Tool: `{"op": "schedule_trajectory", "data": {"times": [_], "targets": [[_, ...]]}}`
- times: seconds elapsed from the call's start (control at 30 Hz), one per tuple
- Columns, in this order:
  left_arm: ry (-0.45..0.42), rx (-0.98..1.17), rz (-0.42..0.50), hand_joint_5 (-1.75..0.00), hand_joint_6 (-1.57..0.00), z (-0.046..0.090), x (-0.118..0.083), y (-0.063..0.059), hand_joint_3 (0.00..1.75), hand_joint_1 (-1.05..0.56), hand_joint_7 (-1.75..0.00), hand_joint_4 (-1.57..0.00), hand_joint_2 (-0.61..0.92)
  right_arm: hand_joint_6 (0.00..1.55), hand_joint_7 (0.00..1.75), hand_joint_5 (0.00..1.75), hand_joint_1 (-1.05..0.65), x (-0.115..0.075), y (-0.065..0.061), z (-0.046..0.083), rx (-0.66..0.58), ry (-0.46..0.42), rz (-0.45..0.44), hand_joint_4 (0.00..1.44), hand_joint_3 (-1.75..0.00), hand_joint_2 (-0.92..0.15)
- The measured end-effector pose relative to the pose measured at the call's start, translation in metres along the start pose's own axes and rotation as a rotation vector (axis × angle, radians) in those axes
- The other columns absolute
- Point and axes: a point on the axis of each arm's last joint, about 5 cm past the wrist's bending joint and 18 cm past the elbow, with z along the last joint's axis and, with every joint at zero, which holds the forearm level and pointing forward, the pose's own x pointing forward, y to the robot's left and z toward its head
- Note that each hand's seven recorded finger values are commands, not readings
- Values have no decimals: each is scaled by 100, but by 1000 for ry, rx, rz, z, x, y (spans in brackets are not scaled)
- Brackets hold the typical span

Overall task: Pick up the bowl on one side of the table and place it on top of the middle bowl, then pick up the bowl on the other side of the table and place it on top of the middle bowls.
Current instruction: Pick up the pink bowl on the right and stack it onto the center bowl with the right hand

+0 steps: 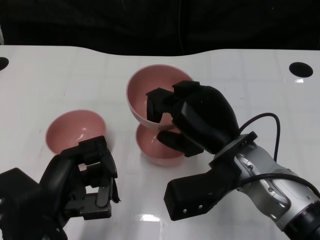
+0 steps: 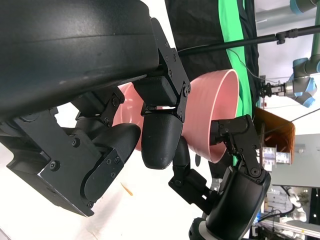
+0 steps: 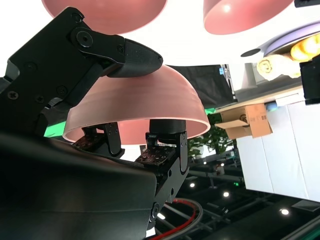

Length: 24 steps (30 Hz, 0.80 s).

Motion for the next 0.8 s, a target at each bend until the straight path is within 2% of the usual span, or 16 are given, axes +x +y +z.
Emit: {"op": "schedule_trajectory", "data": {"times": [0.07,0.2,0.3,0.63,0.73,0.77,0.8], "targets": [[0,1,0,-174,-89,0,0,0,159,-6,-157,-93,32,74,173,175,-22,1,2,0,1,-8,14,97,-121,-35],[-1,5,-1,-173,-90,0,0,0,157,-7,-156,-93,33,75,172,175,-23,1,14,0,3,-13,102,97,-121,-32],[-2,5,0,-173,-90,0,0,0,157,-7,-155,-92,33,75,173,175,-23,-1,20,1,11,-15,134,97,-122,-31],[-1,5,0,-174,-90,0,0,0,156,-7,-155,-92,33,75,174,175,-23,-1,21,1,11,-26,134,97,-123,-30],[-3,5,1,-172,-91,0,0,-1,153,-7,-154,-94,35,73,173,175,-25,-1,23,1,6,-22,146,95,-125,-33],[-3,5,3,-172,-91,1,0,-1,153,-7,-154,-93,35,72,171,175,-25,-1,25,-1,-7,-17,164,93,-111,-39],[-4,5,4,-172,-91,1,0,-1,154,-7,-154,-93,35,70,173,175,-25,-3,29,-2,-25,-5,190,93,-105,-43]]}}
